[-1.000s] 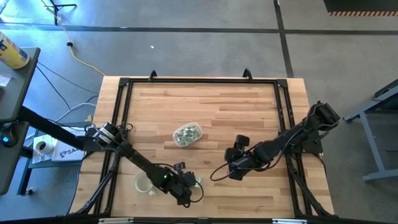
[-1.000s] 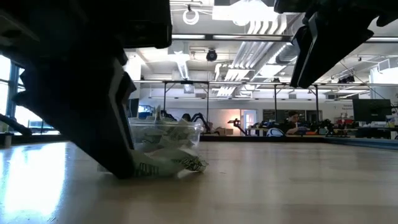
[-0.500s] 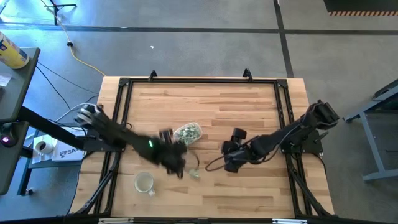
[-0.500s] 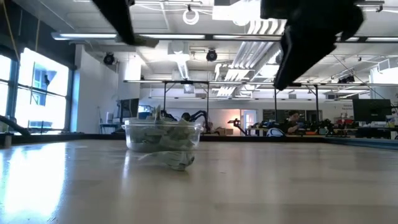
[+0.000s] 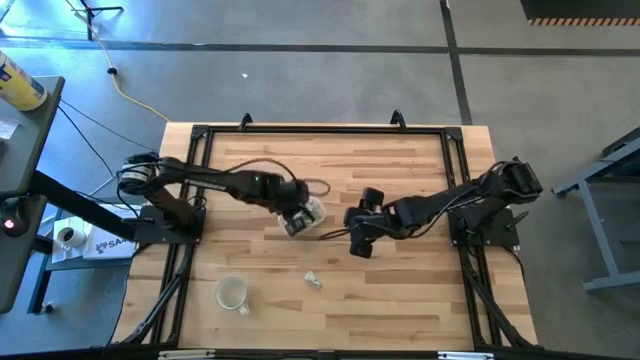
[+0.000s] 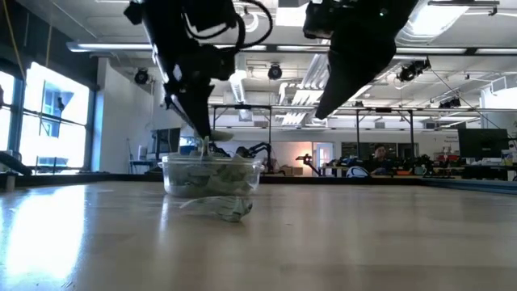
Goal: Pick and place Stevia / Truvia into bins
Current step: Put the left stevia packet into the transparent container, then put the stevia packet into the transparent container
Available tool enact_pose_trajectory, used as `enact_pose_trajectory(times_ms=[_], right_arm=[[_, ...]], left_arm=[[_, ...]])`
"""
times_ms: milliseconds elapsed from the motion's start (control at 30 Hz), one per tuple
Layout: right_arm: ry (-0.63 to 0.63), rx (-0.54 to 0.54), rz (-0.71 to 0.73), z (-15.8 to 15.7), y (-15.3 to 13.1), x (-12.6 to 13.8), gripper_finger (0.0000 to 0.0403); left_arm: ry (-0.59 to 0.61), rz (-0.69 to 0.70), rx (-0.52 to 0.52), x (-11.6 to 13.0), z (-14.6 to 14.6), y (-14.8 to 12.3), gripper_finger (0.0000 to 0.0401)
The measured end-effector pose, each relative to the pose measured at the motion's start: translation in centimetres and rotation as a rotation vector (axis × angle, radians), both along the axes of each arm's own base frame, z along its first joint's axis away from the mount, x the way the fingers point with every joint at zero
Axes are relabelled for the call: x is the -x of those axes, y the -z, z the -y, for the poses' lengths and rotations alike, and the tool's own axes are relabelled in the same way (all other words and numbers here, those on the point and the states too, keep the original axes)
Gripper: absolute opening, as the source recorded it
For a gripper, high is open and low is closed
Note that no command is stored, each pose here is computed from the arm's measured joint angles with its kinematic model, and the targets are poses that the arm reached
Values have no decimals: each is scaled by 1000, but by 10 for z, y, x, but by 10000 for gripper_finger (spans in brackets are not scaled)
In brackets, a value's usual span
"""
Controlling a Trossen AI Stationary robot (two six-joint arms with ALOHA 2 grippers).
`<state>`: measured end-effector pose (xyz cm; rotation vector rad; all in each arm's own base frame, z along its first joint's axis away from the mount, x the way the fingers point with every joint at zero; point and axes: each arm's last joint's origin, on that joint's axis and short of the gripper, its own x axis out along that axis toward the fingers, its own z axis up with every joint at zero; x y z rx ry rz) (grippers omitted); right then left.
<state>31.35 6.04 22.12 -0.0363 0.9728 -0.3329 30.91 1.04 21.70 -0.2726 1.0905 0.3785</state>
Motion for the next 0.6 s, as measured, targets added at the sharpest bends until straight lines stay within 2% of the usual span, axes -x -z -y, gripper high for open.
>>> enact_pose_trajectory(times_ms=[133,233,367,433,600], right_arm=[[-5,10,-5,4,0,-1,256],[-15,22,-7,7,0,-2,256],[-31,40,-5,12,-1,-4,256],[-29,39,-4,14,-1,-5,256],[-38,16,-10,17,-1,-5,256]], left_arm=[[-48,34,57,2,-21,11,23],[-36,92,117,-1,-25,10,23],[-11,129,148,-2,-24,14,64],[-42,129,143,-1,-24,17,85],[-136,113,159,3,-25,22,80]])
